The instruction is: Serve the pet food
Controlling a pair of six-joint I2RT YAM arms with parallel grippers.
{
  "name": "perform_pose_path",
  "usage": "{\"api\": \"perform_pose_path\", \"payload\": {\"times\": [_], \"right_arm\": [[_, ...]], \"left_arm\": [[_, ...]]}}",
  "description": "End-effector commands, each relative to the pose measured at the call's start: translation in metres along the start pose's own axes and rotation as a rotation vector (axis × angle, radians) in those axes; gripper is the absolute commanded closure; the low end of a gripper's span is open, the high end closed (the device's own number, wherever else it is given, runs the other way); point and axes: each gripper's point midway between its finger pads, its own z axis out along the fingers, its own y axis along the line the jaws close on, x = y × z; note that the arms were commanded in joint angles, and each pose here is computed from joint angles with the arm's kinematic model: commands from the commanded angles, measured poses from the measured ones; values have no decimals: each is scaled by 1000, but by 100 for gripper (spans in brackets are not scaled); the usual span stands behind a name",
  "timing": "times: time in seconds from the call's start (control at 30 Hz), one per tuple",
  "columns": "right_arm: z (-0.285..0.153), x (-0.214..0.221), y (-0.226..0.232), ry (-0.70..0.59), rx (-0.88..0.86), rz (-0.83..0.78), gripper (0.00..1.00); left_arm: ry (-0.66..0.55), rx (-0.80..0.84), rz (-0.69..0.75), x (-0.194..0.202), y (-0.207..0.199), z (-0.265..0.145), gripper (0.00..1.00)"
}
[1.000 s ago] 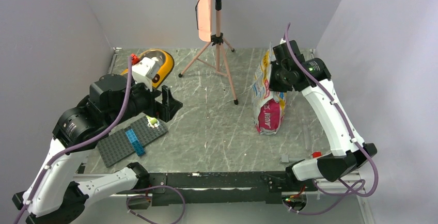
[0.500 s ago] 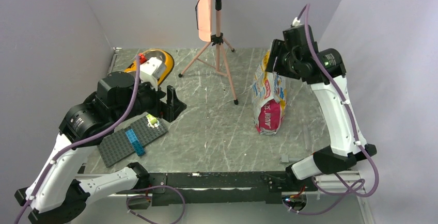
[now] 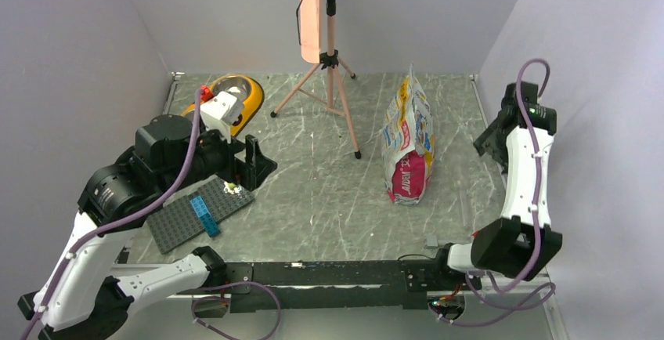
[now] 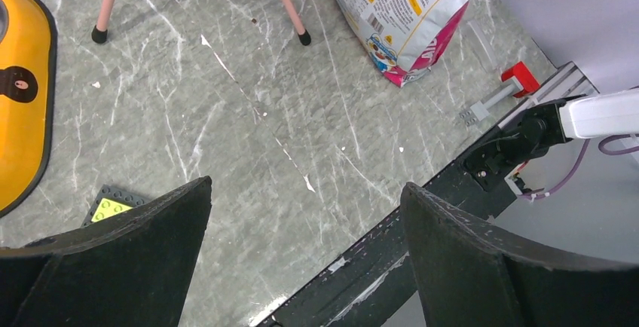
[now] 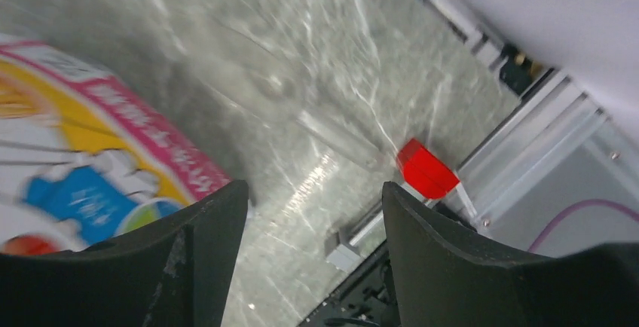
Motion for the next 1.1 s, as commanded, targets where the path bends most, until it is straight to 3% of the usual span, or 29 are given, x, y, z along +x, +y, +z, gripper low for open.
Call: {"api": "perform_pose_path", "payload": {"times": [0.0,0.17,0.47,0.6,0.83,0.93,1.0,1.07], "right_arm": [[57,49,-3,233,-52,-25,29],[109,86,-11,367,-98,39,27],[165,92,21,395,-234,61,29],[186,101,15,416,-174,73,34],[209,94,11,351,-142,59,61],[215,99,19,369,-170,89,77],[217,96,21,361,-169,105,95],[215,83,24,321,-182,107,100]], "left_arm": [[-40,7,29,-6,0,-12,1],[-49,-35,36,-3,9,-12,1],[-41,-50,35,-3,11,-15,1],[-35,-61,28,-5,12,-17,1],[-46,-60,-5,-10,9,-22,1],[-43,-38,-22,-13,4,-21,1],[-40,-30,-32,-17,1,-20,1],[-35,-21,-40,-20,-2,-18,2]]}}
